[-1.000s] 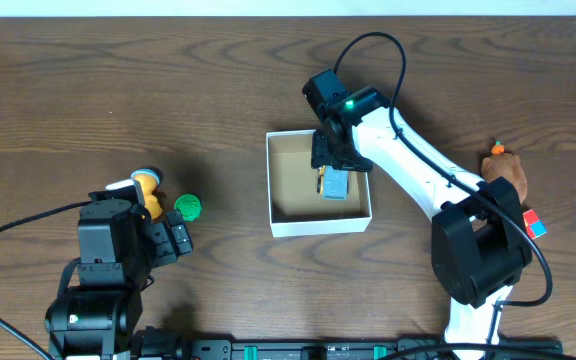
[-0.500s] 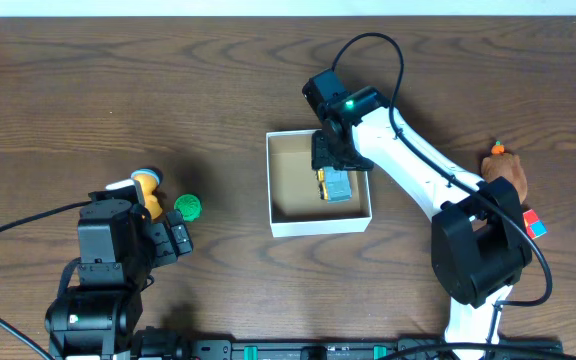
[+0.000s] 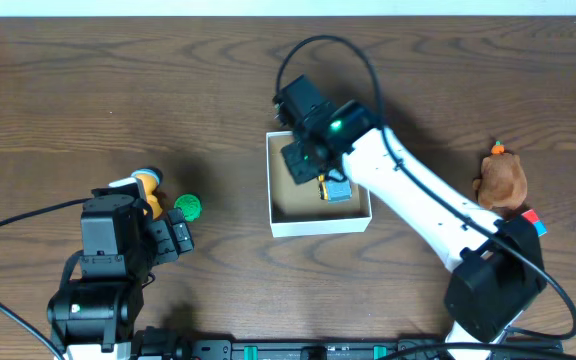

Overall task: Pack container
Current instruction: 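Carry the truck with the right gripper and lower it into the box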

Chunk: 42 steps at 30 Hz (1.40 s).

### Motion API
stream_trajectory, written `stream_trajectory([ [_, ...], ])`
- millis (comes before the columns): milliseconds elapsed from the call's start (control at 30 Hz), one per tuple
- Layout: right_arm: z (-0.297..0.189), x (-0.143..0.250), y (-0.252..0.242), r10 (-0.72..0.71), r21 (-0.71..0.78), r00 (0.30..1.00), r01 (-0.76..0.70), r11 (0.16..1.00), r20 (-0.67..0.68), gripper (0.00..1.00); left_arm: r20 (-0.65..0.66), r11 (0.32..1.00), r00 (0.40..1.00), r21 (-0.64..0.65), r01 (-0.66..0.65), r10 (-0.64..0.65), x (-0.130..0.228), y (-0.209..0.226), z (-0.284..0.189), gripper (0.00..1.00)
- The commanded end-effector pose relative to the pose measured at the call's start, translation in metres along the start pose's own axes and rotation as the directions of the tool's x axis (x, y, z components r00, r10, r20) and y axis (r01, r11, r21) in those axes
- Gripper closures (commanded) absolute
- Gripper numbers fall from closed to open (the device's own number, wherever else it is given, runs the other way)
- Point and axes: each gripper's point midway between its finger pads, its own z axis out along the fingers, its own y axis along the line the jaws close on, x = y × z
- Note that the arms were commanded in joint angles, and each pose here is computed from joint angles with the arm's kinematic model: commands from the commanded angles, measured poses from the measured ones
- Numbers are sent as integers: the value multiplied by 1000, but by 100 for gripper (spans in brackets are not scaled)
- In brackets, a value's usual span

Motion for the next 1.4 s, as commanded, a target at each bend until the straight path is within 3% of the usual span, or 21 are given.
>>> stream_trajectory([
  [0,11,8,12,-61,-12,998,60,998,-34,82,8,1000,1000,-9,14,-14,-4,1,-2,2],
  [433,66,22,-10,57,96,988,-44,994,-141,83,8,1000,1000,-9,14,-14,-4,1,-2,2],
  [600,73,20,-32,180,188,977,-156,970,-118,84,8,1000,1000,-9,14,-14,-4,1,-2,2],
  [900,73,20,-68,320,229,942,-290,929,-106,83,8,1000,1000,-9,14,-14,-4,1,-2,2],
  [1100,73,19,-76,334,234,937,-303,924,-104,83,8,1000,1000,-9,14,-14,-4,1,-2,2],
  [1367,74,14,-63,250,203,963,-226,953,-101,79,8,1000,1000,-9,14,-14,-4,1,-2,2],
])
